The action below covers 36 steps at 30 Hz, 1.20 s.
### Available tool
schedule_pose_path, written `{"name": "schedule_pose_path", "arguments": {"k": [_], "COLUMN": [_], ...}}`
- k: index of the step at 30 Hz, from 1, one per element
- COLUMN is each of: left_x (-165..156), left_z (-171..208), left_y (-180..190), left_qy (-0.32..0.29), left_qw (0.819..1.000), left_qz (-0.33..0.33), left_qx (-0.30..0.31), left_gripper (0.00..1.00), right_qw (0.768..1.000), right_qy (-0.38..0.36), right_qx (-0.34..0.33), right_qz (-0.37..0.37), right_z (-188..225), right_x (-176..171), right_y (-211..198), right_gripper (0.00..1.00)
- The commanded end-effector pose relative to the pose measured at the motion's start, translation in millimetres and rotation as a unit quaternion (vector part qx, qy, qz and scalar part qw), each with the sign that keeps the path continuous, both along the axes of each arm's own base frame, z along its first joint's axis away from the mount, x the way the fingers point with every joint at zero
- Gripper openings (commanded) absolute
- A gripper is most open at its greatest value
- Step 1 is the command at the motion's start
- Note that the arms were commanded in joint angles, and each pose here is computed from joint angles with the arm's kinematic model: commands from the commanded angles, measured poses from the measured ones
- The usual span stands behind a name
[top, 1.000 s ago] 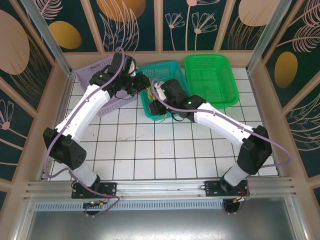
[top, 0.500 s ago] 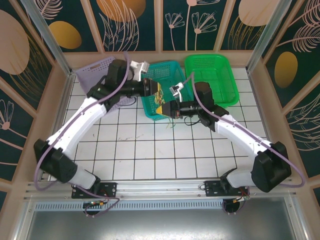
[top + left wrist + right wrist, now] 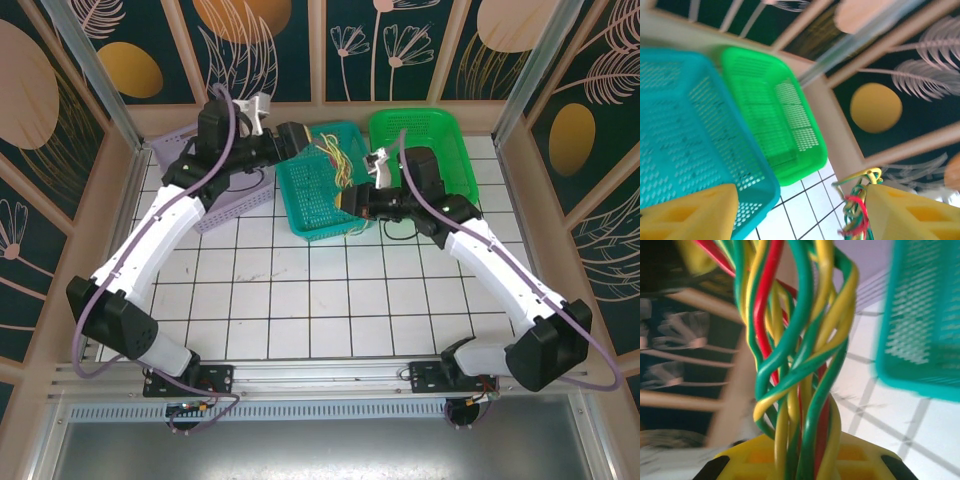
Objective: Untangle the cables
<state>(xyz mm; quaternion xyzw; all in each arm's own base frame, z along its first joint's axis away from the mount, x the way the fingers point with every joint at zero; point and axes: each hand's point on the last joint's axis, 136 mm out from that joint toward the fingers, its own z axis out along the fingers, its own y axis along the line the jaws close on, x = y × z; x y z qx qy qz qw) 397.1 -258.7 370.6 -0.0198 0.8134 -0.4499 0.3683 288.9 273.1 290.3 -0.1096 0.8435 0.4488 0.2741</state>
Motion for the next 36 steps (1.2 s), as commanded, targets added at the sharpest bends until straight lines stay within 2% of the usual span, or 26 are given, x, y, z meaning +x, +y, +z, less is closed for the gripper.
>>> {"name": "schedule_pose_path", "arguments": {"k": [1,5,9,12,14,20,24,27,31,34,36], "left_x": [-21,-39,-52,-54,-54,-49,-45,-44,-39,-34,-33], "left_z": [-25,-23,-28,-31,-31,-40,-52,-63,-74,-74,-75], "left_y": [29,10,-5,1,1,-10,-18,-18,-24,-28,-29], "left_qy": [0.152,0.201,0.242,0.262,0.273,0.314,0.333,0.338,0.346,0.344,0.343], "left_qw": [0.983,0.973,0.96,0.948,0.939,0.909,0.903,0.901,0.897,0.898,0.899], "left_qz": [0.098,0.101,0.117,0.152,0.164,0.17,0.167,0.173,0.17,0.167,0.166], "left_qx": [-0.014,-0.053,-0.075,-0.1,-0.131,-0.214,-0.214,-0.209,-0.217,-0.218,-0.216], "left_gripper": [0.72,0.77,0.8,0.84,0.89,0.9,0.89,0.83,0.65,0.56,0.4], "right_qw": [0.97,0.907,0.825,0.776,0.753,0.678,0.659,0.658,0.654,0.655,0.658], "right_qy": [-0.145,-0.256,-0.351,-0.394,-0.415,-0.471,-0.483,-0.494,-0.512,-0.516,-0.516], "right_qx": [-0.18,-0.317,-0.412,-0.453,-0.468,-0.524,-0.534,-0.529,-0.526,-0.524,-0.52], "right_qz": [-0.074,-0.109,-0.163,-0.194,-0.203,-0.211,-0.215,-0.209,-0.185,-0.175,-0.173], "right_z": [-8,-15,-7,-5,-5,-7,-8,-6,-9,-13,-13], "right_x": [23,37,45,45,44,35,35,32,22,17,14], "right_y": [-28,-29,-34,-39,-39,-25,-20,-12,3,9,11], "right_gripper": [0.0,0.0,0.0,0.0,0.0,0.0,0.0,0.0,0.0,0.0,0.0]}}
